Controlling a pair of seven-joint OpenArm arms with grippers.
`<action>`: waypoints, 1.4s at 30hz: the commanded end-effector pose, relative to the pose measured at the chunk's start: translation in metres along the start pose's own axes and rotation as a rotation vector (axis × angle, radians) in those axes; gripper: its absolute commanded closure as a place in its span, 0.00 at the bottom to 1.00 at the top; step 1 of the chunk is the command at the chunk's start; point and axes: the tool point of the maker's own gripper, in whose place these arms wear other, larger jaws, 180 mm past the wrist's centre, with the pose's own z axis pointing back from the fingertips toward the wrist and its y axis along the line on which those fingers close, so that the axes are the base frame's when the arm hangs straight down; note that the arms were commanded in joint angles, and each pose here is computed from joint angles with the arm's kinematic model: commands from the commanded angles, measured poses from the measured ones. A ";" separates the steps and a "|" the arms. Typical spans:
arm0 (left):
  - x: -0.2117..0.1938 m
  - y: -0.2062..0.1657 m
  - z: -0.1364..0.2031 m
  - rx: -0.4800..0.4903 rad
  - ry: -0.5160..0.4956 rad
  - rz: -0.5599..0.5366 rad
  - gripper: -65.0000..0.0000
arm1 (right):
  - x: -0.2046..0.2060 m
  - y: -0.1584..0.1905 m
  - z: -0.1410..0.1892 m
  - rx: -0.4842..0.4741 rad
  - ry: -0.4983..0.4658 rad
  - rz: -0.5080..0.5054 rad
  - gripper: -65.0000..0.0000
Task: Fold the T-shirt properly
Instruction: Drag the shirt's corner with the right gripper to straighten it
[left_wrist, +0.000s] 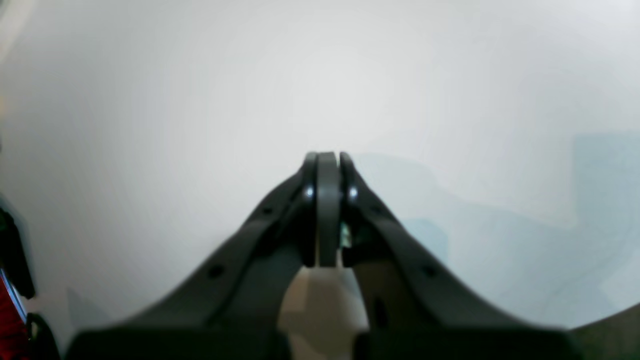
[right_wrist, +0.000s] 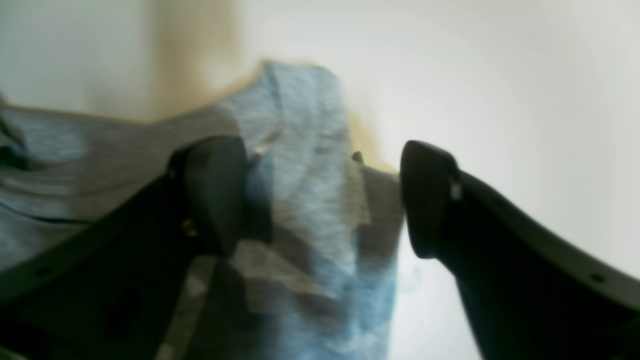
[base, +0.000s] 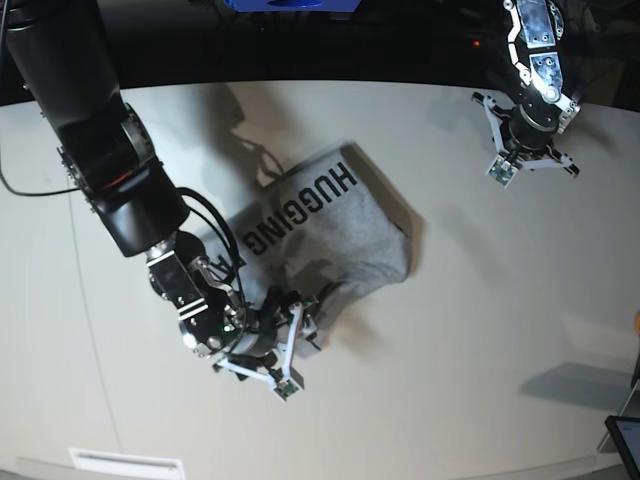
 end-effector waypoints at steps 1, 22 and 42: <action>0.006 0.009 0.003 0.028 -0.019 -0.006 1.00 | 0.027 -0.006 0.005 -0.008 -0.058 0.011 0.40; 0.003 0.010 0.003 0.029 -0.014 -0.004 1.00 | 0.020 0.001 -0.002 0.007 -0.056 -0.003 0.44; 0.003 0.009 0.003 0.028 -0.011 -0.004 1.00 | 0.014 -0.011 -0.005 -0.011 -0.026 -0.013 0.48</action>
